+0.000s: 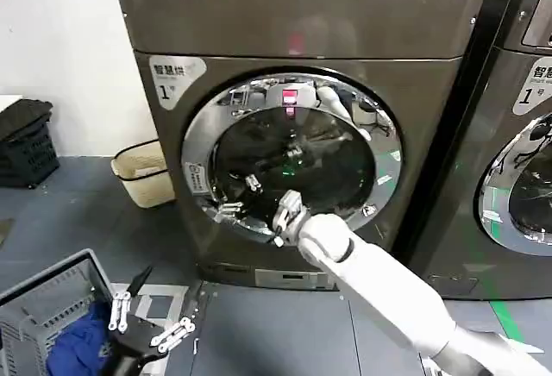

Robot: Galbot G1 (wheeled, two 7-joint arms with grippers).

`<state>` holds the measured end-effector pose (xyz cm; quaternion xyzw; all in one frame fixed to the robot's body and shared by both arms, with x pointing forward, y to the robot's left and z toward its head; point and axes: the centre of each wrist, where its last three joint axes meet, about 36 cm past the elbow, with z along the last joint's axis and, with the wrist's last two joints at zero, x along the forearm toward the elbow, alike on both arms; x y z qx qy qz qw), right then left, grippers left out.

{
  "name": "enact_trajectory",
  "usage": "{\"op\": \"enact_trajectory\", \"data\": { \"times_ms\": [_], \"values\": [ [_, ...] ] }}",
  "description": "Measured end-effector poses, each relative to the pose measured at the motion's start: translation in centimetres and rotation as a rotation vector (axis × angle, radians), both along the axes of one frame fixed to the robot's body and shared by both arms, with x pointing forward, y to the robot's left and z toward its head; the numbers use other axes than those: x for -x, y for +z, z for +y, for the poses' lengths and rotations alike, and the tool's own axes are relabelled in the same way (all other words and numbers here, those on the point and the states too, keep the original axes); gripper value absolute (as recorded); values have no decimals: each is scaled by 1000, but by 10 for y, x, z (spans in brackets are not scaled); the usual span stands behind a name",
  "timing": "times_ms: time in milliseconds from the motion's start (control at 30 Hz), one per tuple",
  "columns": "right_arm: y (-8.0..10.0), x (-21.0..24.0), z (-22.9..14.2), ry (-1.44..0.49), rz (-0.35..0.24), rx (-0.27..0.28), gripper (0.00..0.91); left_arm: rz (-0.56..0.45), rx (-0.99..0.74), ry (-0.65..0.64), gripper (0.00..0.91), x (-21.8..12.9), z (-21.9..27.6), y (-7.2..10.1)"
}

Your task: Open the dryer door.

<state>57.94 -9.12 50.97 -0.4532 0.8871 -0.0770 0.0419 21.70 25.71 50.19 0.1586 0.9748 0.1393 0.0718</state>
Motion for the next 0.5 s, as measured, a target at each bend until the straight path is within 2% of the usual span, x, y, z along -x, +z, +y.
{"op": "enact_trajectory", "data": {
  "times_ms": [500],
  "values": [
    [0, -12, 16, 56, 1, 6, 907, 3, 13, 15, 907, 2, 0, -1]
  ]
}}
